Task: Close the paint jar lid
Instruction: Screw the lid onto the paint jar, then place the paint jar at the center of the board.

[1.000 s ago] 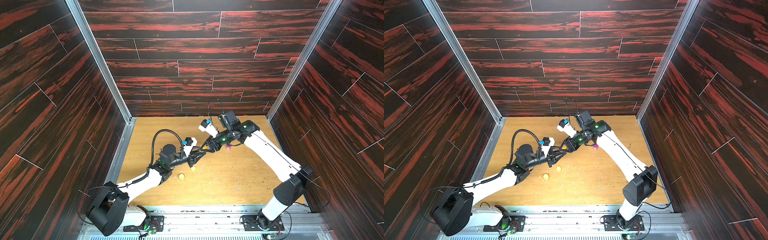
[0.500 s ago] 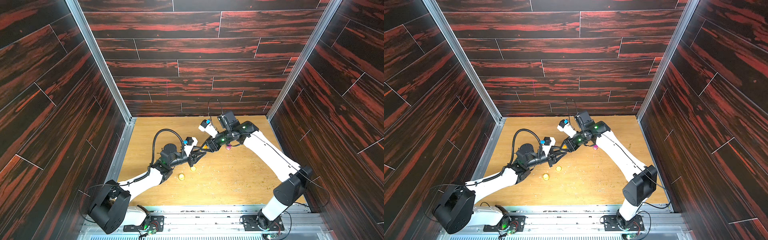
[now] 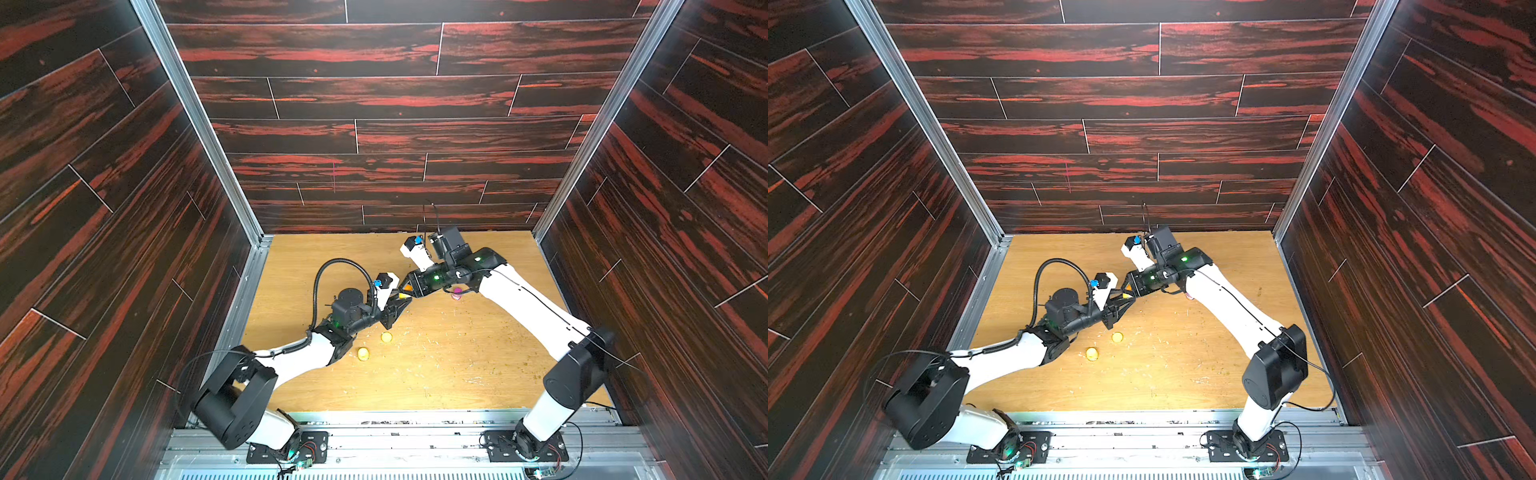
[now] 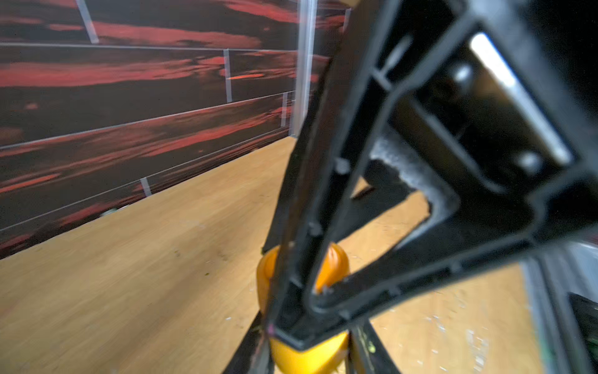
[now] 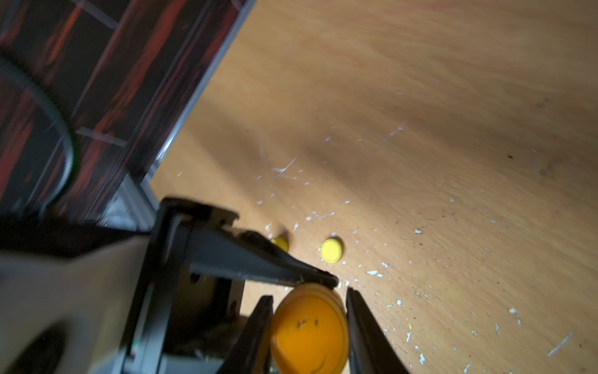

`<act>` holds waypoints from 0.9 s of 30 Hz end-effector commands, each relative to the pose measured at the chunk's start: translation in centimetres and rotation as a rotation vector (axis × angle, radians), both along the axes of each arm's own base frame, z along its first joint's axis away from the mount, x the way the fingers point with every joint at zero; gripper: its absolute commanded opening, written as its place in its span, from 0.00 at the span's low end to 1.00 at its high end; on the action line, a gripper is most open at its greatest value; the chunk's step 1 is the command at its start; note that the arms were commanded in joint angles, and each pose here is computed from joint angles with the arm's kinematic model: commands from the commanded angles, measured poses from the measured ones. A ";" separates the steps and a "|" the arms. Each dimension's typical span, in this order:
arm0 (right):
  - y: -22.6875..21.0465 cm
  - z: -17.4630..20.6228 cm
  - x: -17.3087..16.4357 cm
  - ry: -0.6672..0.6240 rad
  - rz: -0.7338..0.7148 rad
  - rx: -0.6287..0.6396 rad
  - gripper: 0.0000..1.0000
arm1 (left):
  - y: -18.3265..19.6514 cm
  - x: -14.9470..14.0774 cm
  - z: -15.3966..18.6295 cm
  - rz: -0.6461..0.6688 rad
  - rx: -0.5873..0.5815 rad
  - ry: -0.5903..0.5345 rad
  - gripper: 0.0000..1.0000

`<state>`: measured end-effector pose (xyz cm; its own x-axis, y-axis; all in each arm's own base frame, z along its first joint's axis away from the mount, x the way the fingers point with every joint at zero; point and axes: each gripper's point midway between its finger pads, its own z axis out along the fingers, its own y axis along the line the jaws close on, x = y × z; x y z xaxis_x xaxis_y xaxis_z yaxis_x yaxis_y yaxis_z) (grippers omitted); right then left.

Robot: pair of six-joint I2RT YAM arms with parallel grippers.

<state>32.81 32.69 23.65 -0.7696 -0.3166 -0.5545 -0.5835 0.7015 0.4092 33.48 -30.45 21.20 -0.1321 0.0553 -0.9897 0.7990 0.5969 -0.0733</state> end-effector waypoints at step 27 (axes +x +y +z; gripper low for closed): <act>-0.9 3.3 -2.3 0.110 -0.039 -0.086 0.62 | 1.2 -1.7 3.8 0.070 -0.067 -0.209 0.17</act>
<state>31.18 31.39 27.78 -0.8286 -0.2926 -0.4773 -0.4976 0.7756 0.3883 32.32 -29.11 23.13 0.0221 0.0163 -0.9996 0.7466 0.6647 0.0274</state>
